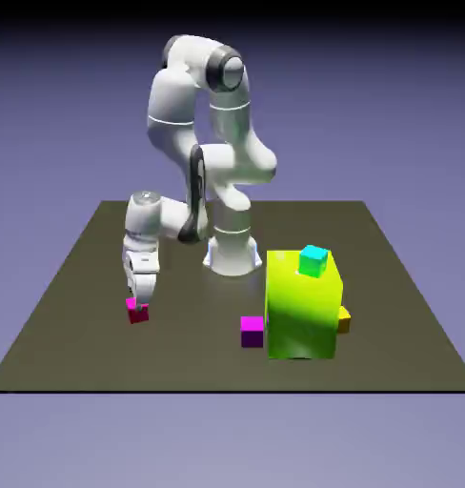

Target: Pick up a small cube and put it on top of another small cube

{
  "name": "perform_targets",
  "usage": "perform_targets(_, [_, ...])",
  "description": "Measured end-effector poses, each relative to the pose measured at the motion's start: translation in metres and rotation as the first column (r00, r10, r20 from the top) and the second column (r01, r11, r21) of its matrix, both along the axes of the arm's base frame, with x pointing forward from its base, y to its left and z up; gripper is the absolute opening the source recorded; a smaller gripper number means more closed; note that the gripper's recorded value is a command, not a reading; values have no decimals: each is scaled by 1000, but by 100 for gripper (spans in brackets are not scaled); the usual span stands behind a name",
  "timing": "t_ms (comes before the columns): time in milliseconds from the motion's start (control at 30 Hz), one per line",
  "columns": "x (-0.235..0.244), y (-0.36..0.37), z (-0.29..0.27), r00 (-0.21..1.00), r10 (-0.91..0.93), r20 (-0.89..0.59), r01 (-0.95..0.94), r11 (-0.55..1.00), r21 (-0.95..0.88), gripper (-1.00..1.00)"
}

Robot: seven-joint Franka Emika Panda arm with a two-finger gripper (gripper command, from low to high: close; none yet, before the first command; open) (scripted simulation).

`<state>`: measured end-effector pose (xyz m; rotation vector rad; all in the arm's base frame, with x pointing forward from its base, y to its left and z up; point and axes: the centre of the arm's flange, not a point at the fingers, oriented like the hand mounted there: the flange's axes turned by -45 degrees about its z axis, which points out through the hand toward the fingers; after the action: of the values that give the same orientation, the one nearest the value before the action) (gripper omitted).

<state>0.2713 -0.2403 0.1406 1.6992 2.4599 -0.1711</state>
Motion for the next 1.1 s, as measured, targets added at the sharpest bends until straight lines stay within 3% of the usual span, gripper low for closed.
perform_targets(67, [0,1,-14,1000,-2,4,2,1000,10,0])
perform_targets(100, [0,2,-19,1000,-3,6,3,1000,14,-100])
perform_targets(600, [-4,10,50,1000,-4,5,3,1000,15,-100])
perform_targets(867, [118,139,125,917,398,1,-398,917,32,-100])
perform_targets(1100, [148,294,218,718,696,3,-696,718,29,-100])
